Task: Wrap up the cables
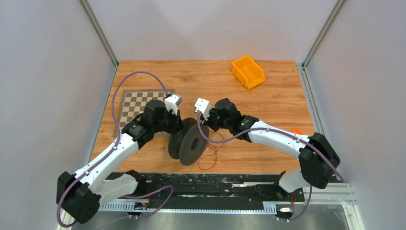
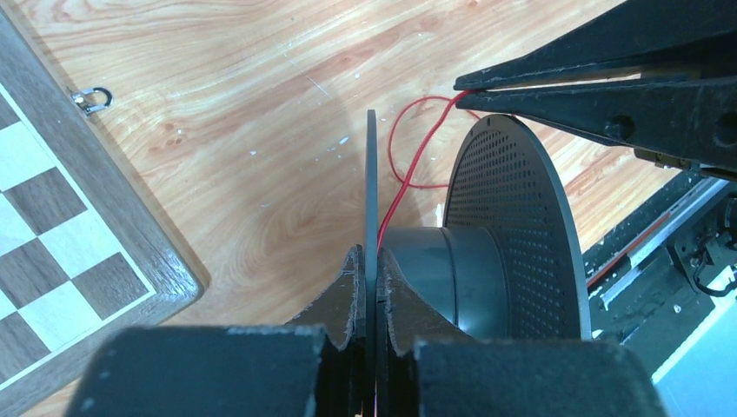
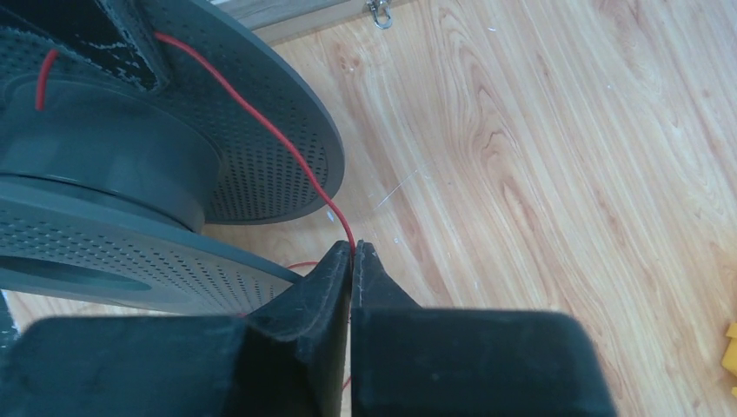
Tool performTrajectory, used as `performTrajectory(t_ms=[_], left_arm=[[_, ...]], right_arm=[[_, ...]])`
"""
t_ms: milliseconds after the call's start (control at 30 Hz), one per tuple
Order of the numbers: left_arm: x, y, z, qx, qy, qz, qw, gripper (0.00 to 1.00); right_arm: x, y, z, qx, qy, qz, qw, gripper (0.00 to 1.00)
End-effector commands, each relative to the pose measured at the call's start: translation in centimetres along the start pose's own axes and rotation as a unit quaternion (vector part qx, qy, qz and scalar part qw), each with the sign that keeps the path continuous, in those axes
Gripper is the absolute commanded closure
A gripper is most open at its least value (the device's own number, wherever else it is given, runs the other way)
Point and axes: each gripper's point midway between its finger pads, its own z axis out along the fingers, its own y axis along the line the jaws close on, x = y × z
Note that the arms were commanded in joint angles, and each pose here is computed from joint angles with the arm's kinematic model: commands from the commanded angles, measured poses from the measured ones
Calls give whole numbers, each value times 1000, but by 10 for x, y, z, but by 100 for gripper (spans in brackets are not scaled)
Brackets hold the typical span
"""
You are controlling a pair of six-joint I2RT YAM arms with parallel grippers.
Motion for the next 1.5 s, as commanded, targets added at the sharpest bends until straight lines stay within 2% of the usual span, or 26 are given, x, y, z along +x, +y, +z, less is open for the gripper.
performTrajectory(t_ms=[0, 167, 333, 467, 600, 767, 1067, 1333, 1433, 1467], left_arm=[[-29, -16, -18, 21, -38, 2, 999, 100], [-44, -10, -32, -11, -61, -2, 998, 100], [-67, 4, -50, -62, -113, 3, 992, 100], [-89, 15, -73, -111, -152, 0, 982, 100], [-106, 9, -96, -113, -175, 3, 978, 100], [-117, -6, -119, -90, -192, -5, 977, 100], [-120, -24, -143, -51, -213, -27, 975, 100], [-118, -33, -148, -28, -216, -43, 975, 100], [-119, -33, -152, -29, -221, -49, 974, 100], [-120, -34, -154, -28, -226, -52, 972, 100]], right_arm=[[-34, -6, -15, 9, -58, 21, 998, 92], [-58, -16, -41, 38, -95, 54, 993, 73], [-73, -19, -73, 62, -138, 88, 985, 61], [-84, -9, -94, 50, -213, 71, 973, 51], [-87, 10, -105, 14, -271, 50, 961, 40], [-73, 29, -92, -22, -290, 32, 956, 35], [-58, 35, -57, -35, -307, 54, 950, 31], [-43, 26, -22, -18, -283, 79, 956, 32], [-36, 24, -11, -11, -267, 93, 959, 35], [-33, 24, -9, -13, -263, 96, 960, 39]])
